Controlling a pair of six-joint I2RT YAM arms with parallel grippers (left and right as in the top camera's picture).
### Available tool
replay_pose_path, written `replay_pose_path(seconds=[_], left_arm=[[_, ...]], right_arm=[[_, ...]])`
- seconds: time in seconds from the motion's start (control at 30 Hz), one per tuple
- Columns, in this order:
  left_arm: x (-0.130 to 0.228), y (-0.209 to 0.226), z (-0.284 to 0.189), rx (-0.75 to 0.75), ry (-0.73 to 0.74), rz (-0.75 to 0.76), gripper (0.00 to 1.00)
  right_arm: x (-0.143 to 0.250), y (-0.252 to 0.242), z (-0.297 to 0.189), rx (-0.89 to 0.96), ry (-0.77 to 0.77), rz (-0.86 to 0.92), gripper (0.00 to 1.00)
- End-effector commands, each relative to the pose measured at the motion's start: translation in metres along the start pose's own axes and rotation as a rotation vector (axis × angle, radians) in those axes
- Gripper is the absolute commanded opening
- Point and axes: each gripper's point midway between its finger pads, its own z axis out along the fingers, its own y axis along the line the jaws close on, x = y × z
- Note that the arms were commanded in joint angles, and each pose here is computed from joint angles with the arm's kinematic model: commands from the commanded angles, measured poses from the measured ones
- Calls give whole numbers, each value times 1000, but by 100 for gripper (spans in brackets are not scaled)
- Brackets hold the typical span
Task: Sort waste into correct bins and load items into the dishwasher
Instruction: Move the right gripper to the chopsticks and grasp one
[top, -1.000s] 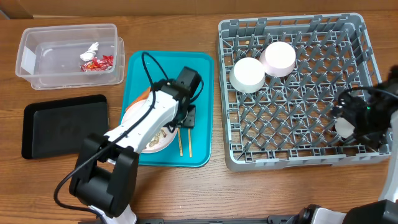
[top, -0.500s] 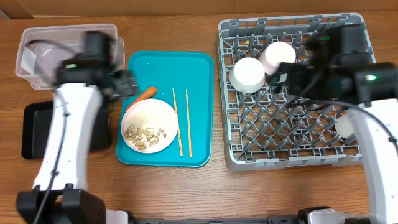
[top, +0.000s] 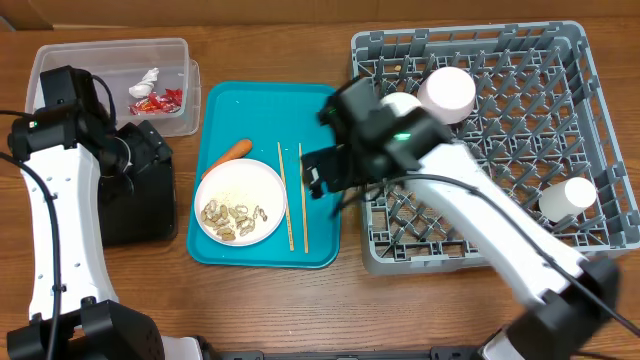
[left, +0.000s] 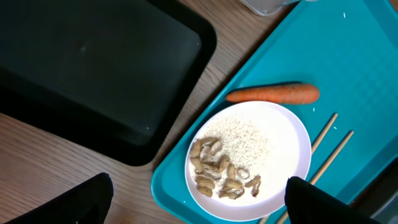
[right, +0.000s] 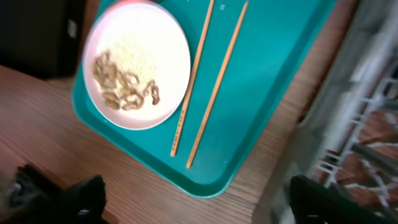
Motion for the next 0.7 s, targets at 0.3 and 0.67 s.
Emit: replay_pose_path(seconds=[0.3,0.67], left_arm=[[-2,-4,-8,26,-17,27,90],[-2,-4,-8,25,-17,28,90]], right_arm=[[24,-5,94,105,183,87,78],[36,-13,140,190,223,152,75]])
